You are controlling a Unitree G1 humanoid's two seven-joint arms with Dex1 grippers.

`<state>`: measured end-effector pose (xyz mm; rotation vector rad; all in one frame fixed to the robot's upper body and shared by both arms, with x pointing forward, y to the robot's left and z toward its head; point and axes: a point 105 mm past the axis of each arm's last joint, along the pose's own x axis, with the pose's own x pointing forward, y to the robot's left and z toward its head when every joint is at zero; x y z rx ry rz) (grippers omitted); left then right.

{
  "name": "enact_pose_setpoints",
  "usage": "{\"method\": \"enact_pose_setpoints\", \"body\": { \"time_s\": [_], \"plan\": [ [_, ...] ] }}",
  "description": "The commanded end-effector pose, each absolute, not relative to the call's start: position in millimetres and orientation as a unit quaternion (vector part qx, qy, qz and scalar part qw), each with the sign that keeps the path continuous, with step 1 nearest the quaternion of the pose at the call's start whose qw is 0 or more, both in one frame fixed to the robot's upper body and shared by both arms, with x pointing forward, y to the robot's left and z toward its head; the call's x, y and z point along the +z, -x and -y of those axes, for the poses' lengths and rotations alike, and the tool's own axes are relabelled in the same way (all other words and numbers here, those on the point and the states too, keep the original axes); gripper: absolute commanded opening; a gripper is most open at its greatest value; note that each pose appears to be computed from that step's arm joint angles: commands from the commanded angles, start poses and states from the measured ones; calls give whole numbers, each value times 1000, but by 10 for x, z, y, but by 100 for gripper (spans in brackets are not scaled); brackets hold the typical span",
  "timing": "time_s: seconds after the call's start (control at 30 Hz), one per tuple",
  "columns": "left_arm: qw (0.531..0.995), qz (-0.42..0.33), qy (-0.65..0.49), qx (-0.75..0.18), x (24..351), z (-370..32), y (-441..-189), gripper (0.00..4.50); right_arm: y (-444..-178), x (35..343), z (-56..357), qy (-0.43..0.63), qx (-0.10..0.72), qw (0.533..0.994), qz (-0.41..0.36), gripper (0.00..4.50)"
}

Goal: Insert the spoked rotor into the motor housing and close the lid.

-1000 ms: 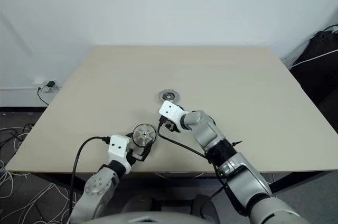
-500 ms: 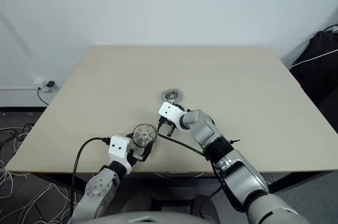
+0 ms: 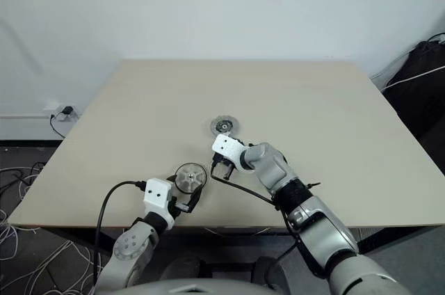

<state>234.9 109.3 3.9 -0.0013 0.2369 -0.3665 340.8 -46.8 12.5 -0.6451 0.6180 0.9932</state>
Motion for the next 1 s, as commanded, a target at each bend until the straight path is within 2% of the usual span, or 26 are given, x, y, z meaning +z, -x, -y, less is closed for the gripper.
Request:
{"method": "enact_pose_setpoints", "body": {
  "time_s": [0.03, 0.6, 1.0],
  "plan": [
    [978, -98, 0, -184, 113, -1069, -2384, 450, -3394, 285, 445, 304, 470, 786, -261, 3],
    [975, -101, 2, -196, 89, -1029, -2395, 450, -2866, 275, 559, 266, 493, 780, -279, 3],
    [976, -102, 2, -192, 79, -1055, -2401, 450, -2779, 325, 547, 262, 500, 780, -272, 3]
  ]
}}
